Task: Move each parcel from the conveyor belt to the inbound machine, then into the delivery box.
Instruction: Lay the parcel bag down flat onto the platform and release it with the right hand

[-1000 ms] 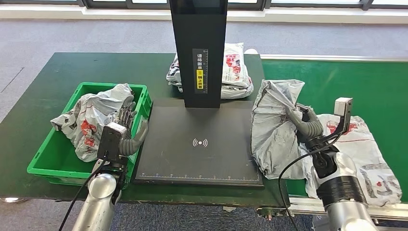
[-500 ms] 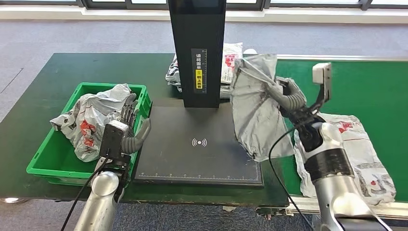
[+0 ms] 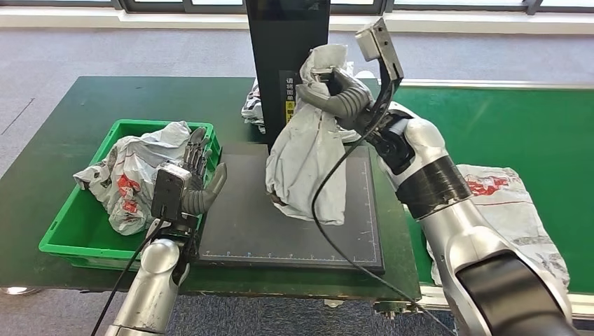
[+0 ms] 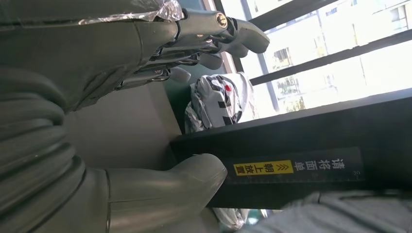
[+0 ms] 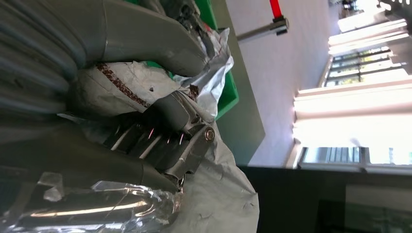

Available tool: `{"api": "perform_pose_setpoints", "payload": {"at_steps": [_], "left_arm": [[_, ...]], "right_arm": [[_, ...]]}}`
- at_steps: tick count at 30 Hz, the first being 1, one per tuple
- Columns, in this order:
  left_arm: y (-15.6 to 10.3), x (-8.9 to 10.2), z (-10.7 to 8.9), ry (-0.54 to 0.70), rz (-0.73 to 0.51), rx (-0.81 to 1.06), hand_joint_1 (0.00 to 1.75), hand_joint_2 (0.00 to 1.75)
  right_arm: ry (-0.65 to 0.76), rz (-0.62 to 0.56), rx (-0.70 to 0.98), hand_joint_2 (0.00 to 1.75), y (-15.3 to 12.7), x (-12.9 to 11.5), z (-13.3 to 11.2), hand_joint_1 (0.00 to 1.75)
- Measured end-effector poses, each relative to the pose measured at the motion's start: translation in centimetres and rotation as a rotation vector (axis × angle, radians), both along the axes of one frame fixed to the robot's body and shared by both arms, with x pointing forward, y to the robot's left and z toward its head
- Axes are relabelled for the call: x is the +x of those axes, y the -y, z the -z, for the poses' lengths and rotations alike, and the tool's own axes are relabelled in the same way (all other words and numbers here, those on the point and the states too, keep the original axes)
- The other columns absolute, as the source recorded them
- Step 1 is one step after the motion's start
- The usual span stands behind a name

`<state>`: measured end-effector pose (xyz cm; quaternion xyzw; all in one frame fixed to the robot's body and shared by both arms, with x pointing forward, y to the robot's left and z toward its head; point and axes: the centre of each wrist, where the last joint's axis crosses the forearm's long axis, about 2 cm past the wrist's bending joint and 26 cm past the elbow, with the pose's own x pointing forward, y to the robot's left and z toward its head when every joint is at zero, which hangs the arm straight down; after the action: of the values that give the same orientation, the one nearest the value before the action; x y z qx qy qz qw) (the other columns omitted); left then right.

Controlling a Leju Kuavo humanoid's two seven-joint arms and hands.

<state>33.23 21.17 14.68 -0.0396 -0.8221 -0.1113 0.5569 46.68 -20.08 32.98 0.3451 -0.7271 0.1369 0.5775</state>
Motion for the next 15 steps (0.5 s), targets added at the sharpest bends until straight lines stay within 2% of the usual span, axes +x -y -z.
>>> {"api": "perform_pose_setpoints", "payload": {"at_steps": [6, 15], "left_arm": [[0.2, 0.2, 0.2, -0.008, 0.005, -0.002, 0.0, 1.75], [0.1, 0.2, 0.4, -0.015, 0.003, 0.002, 0.0, 1.75]], "right_arm": [[0.003, -0.065, -0.049, 1.75, -2.9, -0.2, -0.8, 1.75], [0.003, -0.076, -0.07, 1.75, -3.7, -0.1, -0.9, 1.75]]}}
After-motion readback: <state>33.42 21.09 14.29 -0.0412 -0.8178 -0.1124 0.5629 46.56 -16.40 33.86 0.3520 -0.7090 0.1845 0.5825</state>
